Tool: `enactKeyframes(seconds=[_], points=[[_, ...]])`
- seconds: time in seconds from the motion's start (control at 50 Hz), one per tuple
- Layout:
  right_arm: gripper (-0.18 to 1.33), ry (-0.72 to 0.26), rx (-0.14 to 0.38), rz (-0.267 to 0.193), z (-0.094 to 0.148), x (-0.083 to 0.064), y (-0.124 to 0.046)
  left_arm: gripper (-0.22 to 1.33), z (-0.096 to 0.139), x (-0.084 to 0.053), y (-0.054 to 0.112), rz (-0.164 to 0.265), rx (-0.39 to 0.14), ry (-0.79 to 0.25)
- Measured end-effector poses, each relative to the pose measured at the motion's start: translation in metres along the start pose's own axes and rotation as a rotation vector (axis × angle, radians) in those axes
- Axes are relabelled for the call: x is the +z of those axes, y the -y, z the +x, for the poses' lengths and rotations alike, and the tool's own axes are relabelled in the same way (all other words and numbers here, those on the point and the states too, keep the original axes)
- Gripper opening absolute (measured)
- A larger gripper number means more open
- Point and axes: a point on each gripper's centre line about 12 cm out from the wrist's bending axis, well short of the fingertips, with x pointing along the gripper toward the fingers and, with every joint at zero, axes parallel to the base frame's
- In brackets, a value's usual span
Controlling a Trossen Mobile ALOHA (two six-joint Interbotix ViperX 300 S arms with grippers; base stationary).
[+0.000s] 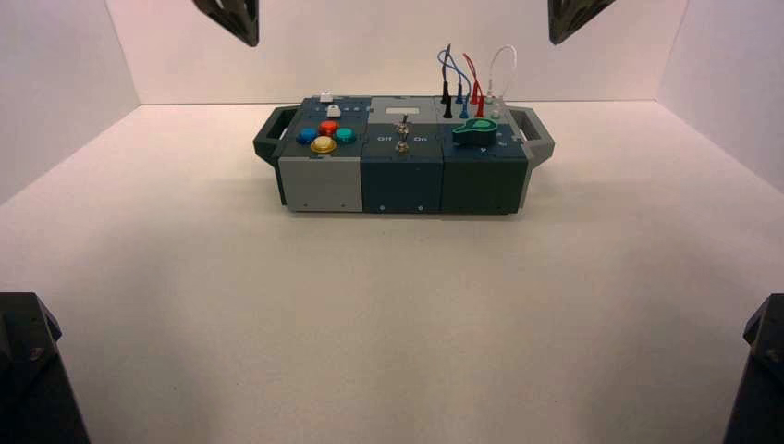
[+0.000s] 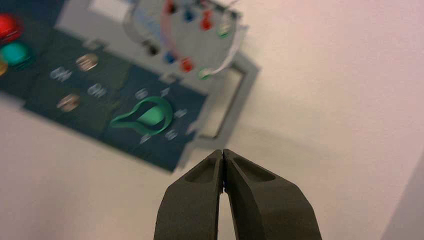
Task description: Move the box away.
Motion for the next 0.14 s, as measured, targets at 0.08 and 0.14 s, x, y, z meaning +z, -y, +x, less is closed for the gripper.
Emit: enactKeyframes(seconds=[0.08, 0.14], points=[[-0.14, -0.007, 0.019, -0.018, 0.000, -0.009, -0.011, -0.16, -0.001, -0.011, 0.001, 0.002, 0.000, 0.011], [-0.14, -0.011, 0.025, -0.022, 0.000, -0.013, -0.014, -0.16, -0.001, -0.016, 0.001, 0.008, 0.001, 0.015]])
